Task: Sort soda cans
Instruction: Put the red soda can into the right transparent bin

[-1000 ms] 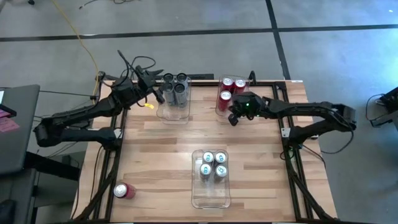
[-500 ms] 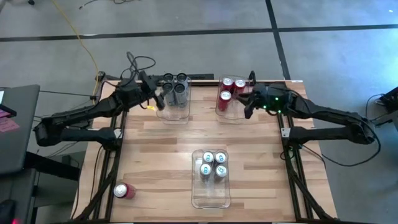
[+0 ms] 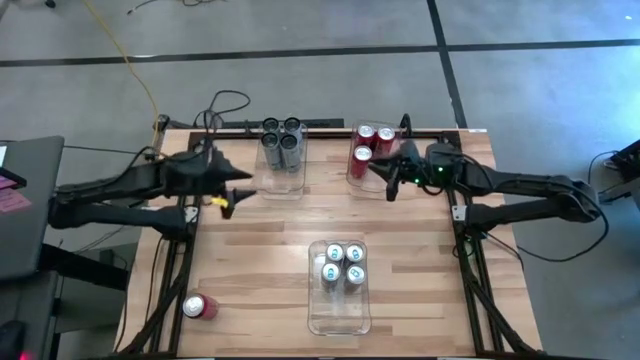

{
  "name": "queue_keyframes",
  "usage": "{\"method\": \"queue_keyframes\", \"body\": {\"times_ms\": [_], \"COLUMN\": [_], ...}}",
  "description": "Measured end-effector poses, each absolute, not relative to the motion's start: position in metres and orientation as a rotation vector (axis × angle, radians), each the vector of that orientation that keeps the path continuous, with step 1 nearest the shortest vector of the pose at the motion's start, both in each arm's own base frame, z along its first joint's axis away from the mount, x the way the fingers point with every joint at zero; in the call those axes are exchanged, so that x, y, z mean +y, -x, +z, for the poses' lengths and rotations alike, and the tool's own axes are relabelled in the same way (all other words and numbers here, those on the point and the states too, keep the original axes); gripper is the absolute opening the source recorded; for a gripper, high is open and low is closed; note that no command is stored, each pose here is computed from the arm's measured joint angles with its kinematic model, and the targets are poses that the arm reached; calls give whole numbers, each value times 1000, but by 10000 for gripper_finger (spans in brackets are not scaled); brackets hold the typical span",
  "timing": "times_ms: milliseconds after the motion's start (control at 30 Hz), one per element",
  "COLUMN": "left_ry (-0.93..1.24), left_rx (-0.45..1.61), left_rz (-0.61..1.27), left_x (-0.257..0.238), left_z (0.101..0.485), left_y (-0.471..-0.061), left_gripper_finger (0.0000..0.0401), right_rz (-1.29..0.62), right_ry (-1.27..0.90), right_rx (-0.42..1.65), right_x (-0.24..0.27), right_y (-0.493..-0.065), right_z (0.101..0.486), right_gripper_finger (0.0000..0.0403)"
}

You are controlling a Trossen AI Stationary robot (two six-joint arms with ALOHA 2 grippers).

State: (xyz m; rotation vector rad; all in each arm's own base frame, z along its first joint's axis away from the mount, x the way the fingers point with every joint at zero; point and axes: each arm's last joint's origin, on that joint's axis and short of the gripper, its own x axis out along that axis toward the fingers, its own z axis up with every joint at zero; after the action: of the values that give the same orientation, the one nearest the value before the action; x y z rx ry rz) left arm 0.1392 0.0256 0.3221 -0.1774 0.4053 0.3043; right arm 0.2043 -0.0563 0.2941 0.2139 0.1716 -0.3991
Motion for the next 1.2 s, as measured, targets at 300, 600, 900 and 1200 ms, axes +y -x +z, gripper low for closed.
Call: {"method": "queue_keyframes", "body": {"times_ms": [300,600,900,1200], "left_ry": [264,425,488,709], "left_rx": [478,783,1121,1401], "left_rz": [26,9,186,347], "left_x": [-23,-68,-98,-133], "left_z": [316,324,350,332], "left_y": [-154,-160,-152,-139], "left_gripper_finger": [242,242,242,252], "right_rz": [-391,-321,-281,-252], "right_ry": [-221,-220,-210,-165], "right_rx": [135,91,-20,-27], "right_x": [-61,-49,-42,-35], "right_y": [-228,-250,-253,-254], "right_z": [284,277,288,289], "right_gripper_finger": [113,113,113,113]}}
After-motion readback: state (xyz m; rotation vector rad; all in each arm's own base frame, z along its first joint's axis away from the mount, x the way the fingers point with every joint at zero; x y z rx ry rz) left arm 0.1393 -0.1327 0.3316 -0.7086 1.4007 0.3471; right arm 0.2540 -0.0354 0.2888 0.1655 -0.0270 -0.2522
